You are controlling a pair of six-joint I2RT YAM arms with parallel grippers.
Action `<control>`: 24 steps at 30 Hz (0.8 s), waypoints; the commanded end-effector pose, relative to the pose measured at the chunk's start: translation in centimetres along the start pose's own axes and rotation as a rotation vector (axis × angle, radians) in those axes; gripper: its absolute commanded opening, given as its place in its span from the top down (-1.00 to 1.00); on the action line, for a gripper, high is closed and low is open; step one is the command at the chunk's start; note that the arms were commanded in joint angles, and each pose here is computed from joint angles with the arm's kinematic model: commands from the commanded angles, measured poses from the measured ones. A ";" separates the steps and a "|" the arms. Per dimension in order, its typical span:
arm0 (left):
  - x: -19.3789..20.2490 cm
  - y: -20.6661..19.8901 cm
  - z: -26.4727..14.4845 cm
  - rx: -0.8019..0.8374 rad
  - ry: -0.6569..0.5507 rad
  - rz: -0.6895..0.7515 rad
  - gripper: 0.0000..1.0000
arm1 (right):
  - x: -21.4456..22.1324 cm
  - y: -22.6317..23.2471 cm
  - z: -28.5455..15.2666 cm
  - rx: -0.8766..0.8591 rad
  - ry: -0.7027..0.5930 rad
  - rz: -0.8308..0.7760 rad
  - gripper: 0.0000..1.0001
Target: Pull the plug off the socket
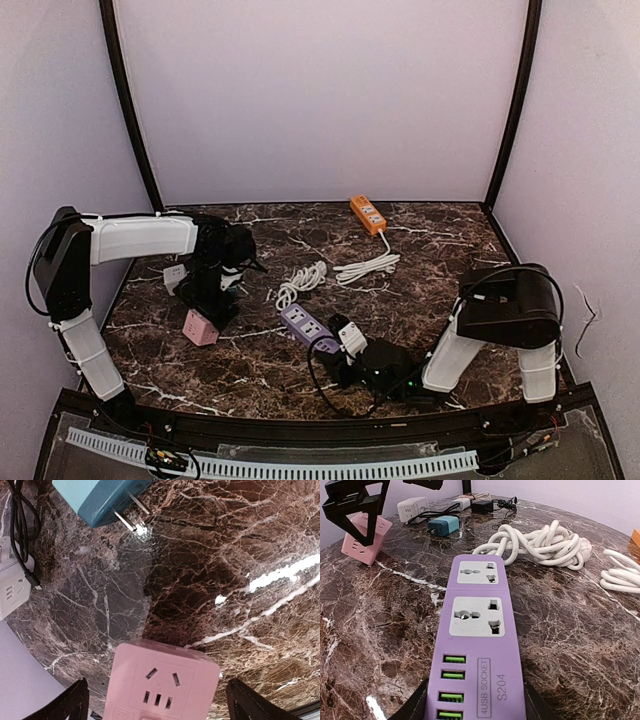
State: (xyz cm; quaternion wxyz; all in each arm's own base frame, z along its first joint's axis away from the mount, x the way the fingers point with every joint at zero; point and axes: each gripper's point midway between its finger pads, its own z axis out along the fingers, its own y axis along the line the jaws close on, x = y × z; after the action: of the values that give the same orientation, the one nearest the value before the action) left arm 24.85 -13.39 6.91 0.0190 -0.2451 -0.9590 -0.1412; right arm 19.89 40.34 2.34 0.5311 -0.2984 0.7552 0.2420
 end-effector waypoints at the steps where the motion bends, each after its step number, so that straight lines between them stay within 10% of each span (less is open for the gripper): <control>1: -0.9 0.9 -1.5 -0.022 -0.059 -0.020 -0.97 | 2.5 -2.2 -0.5 0.071 0.086 -0.011 1.00; 24: -2.2 2.2 -7.8 0.038 -0.340 -0.130 -0.97 | 1.9 -8.5 -2.9 0.353 0.080 0.183 1.00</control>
State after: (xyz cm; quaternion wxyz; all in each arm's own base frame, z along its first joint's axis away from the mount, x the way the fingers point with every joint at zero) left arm 28.50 -14.72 14.29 -0.1416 -0.2103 -0.9612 -0.1084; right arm 21.88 36.37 2.75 0.5302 -0.2116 0.7971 0.1968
